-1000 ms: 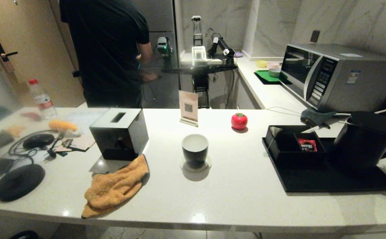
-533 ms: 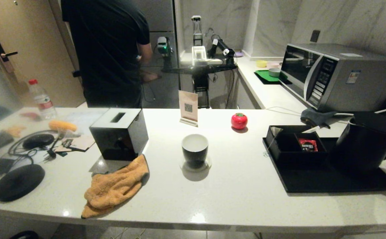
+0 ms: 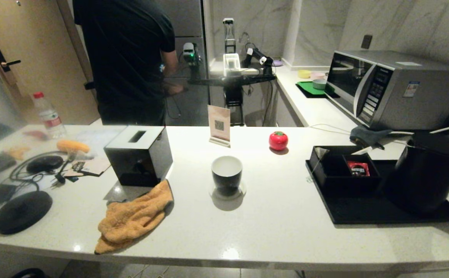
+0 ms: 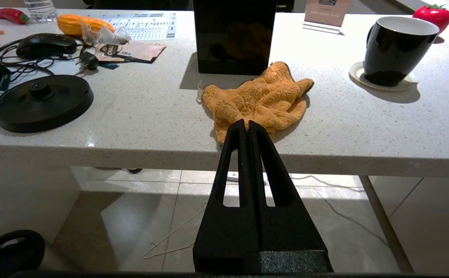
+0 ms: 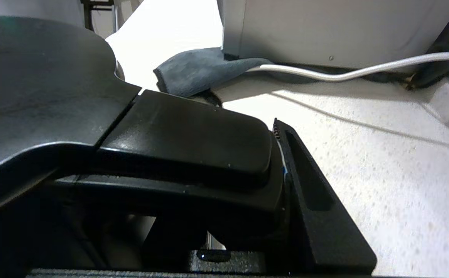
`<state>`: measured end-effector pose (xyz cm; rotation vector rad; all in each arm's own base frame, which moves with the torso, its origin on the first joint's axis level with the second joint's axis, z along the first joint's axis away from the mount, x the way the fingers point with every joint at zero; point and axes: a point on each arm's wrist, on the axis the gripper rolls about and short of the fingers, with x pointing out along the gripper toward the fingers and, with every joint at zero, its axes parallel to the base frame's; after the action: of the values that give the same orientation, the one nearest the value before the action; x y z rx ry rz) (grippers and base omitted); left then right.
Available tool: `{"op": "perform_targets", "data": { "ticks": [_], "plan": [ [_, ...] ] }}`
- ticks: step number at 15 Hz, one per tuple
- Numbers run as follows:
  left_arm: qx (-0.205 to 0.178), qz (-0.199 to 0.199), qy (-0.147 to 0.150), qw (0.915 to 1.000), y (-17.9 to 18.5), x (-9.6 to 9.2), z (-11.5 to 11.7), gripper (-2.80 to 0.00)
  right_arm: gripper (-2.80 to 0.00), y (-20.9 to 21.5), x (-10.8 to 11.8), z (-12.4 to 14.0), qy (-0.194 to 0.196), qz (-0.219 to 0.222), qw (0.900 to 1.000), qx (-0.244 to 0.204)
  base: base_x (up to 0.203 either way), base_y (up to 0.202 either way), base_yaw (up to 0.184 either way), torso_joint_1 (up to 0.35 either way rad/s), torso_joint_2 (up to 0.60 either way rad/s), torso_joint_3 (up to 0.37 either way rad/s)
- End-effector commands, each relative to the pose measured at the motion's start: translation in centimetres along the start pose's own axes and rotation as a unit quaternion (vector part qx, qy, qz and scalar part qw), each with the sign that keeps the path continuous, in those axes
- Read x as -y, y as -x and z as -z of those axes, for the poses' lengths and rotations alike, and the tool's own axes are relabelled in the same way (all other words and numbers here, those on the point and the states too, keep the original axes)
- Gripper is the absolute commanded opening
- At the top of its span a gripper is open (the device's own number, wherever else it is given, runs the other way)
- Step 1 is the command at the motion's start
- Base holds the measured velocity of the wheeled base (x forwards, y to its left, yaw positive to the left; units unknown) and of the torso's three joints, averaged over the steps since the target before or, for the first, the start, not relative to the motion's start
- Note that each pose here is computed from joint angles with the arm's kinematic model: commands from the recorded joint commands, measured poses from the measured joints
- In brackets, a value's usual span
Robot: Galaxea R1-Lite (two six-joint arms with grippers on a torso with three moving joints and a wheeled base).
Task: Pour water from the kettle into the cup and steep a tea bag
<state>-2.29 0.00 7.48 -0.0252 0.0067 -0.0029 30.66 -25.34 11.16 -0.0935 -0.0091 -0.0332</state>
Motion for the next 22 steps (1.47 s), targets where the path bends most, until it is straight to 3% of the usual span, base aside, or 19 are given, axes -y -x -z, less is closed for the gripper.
{"op": "perform_targets", "data": {
  "ticks": [1,7,13,22],
  "plan": [
    [-0.001,0.0,0.0,1.0,0.0,0.0,0.0,-2.8,-2.8,1.0,-0.8,-1.5,0.006,-0.002,1.0,0.008,0.0,0.0,0.0,0.0,0.0,0.0],
    [-0.001,0.0,0.0,1.0,0.0,0.0,0.0,-2.8,-2.8,2.4,-1.8,-3.9,-0.02,0.019,0.999,0.021,0.0,0.0,0.0,0.0,0.0,0.0],
    [0.0,0.0,0.0,1.0,0.0,0.0,0.0,-2.8,-2.8,3.3,-2.7,-6.9,-0.013,0.028,0.999,0.039,0.0,0.0,0.0,0.0,0.0,0.0],
    [-0.001,0.0,0.0,1.0,0.0,0.0,0.0,-2.8,-2.8,3.3,-8.8,-10.9,-0.045,0.005,0.999,0.001,0.0,0.0,0.0,0.0,0.0,0.0]
  ]
}}
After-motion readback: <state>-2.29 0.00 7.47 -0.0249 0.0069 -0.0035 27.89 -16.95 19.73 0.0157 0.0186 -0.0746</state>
